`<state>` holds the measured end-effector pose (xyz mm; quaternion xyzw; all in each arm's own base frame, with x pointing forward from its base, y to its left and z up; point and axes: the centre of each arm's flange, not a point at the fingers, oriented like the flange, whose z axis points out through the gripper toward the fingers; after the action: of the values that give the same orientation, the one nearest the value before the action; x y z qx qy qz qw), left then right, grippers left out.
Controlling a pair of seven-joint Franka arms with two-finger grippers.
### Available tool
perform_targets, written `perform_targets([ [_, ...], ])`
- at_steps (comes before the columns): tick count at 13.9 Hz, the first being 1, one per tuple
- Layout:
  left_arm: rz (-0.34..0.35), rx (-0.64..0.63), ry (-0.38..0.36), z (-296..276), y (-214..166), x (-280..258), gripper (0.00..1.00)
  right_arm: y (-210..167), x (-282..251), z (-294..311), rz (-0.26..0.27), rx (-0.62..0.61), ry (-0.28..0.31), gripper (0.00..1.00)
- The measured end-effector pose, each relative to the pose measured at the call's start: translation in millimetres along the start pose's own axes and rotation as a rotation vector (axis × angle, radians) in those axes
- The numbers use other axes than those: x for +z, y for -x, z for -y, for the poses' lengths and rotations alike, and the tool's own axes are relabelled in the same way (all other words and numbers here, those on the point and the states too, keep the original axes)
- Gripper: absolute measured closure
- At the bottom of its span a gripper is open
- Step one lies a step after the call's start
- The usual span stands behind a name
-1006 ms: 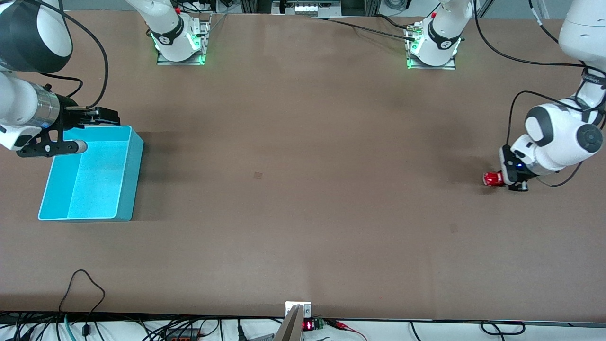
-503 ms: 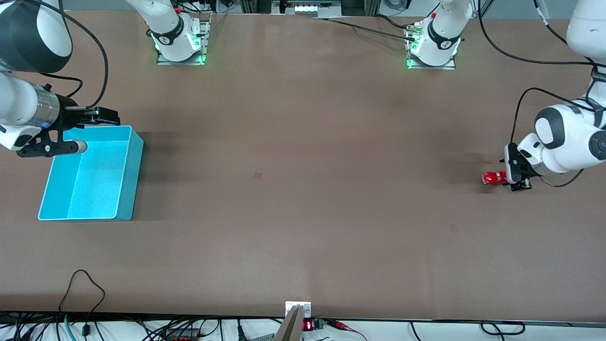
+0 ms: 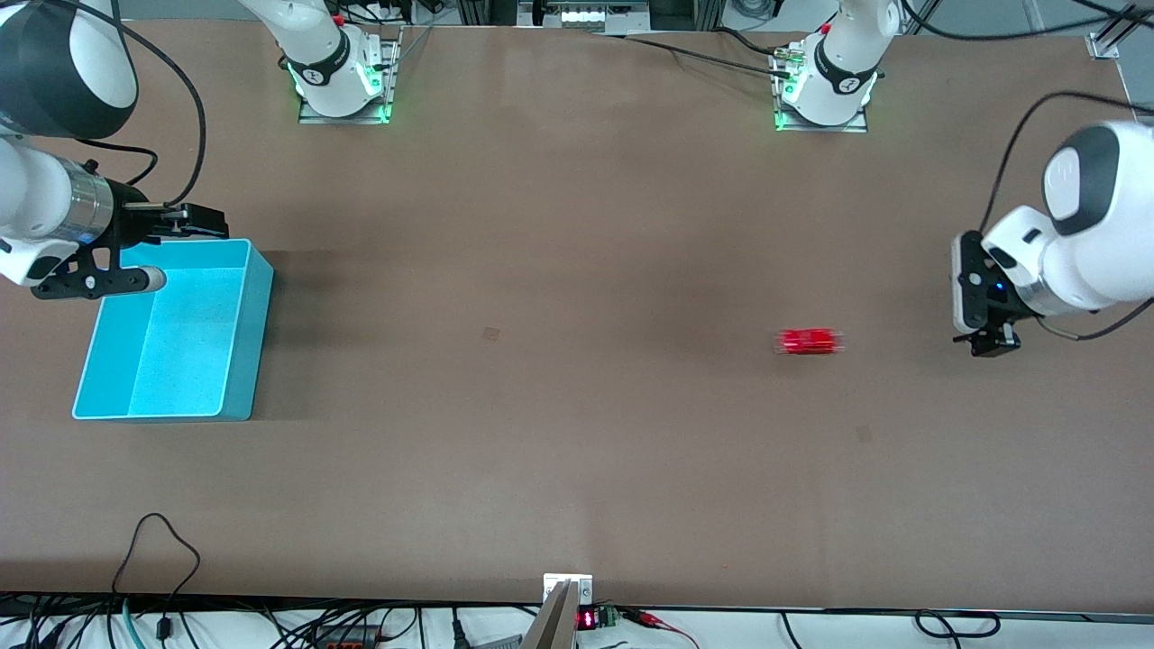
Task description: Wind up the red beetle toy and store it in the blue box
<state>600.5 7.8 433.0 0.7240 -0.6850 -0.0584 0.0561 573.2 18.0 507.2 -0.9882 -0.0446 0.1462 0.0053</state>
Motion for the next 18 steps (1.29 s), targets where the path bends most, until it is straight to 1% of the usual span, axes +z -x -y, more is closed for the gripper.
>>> perform_targets([
  [2,-0.056,-0.131,0.011,-1.4,-25.4,-5.9,0.0,-0.6,2.6,2.6,0.008,-0.009,-0.001,0.0],
  [4,-0.126,-0.285,0.029,0.6,-35.5,-2.7,0.0,-0.4,13.5,15.8,0.022,-0.038,0.005,0.0],
  [5,-0.15,-0.37,0.006,5.7,-38.3,-3.2,0.0,-0.9,23.4,24.8,0.011,-0.061,0.011,0.0],
  [7,-0.186,-0.497,-0.106,20.3,-44.2,-10.9,0.0,1.6,48.6,34.6,-0.028,-0.116,0.02,0.0],
  [8,-0.19,-0.538,-0.143,24.1,-45.6,-14.3,0.0,4.9,62.8,35.2,-0.043,-0.139,0.022,0.0],
  [10,-0.197,-0.67,-0.164,27.4,-36.6,-18.1,0.0,13.8,89.6,34.4,-0.059,-0.192,0.027,0.0],
  [13,-0.223,-0.905,-0.184,31.9,-5.4,-32.9,0.0,23.1,127.9,33.6,-0.085,-0.325,0.039,0.0],
  [14,-0.239,-0.987,-0.197,33.3,2.4,-43.4,0.0,25.4,143.4,35.2,-0.105,-0.401,0.06,0.0],
  [15,-0.257,-1.072,-0.21,34.4,8.9,-53.9,0.0,28.3,157.8,40.0,-0.116,-0.49,0.105,0.0],
  [16,-0.273,-1.167,-0.215,35.0,14.5,-64.6,0.0,30.9,170.0,46.4,-0.113,-0.597,0.171,0.0],
  [17,-0.278,-1.262,-0.205,33.6,17.9,-75.3,0.0,31.5,178.2,52.2,-0.11,-0.712,0.234,0.0],
  [18,-0.272,-1.346,-0.184,30.3,17.8,-87.5,0.0,29.6,183.3,57.1,-0.118,-0.835,0.282,0.0],
])
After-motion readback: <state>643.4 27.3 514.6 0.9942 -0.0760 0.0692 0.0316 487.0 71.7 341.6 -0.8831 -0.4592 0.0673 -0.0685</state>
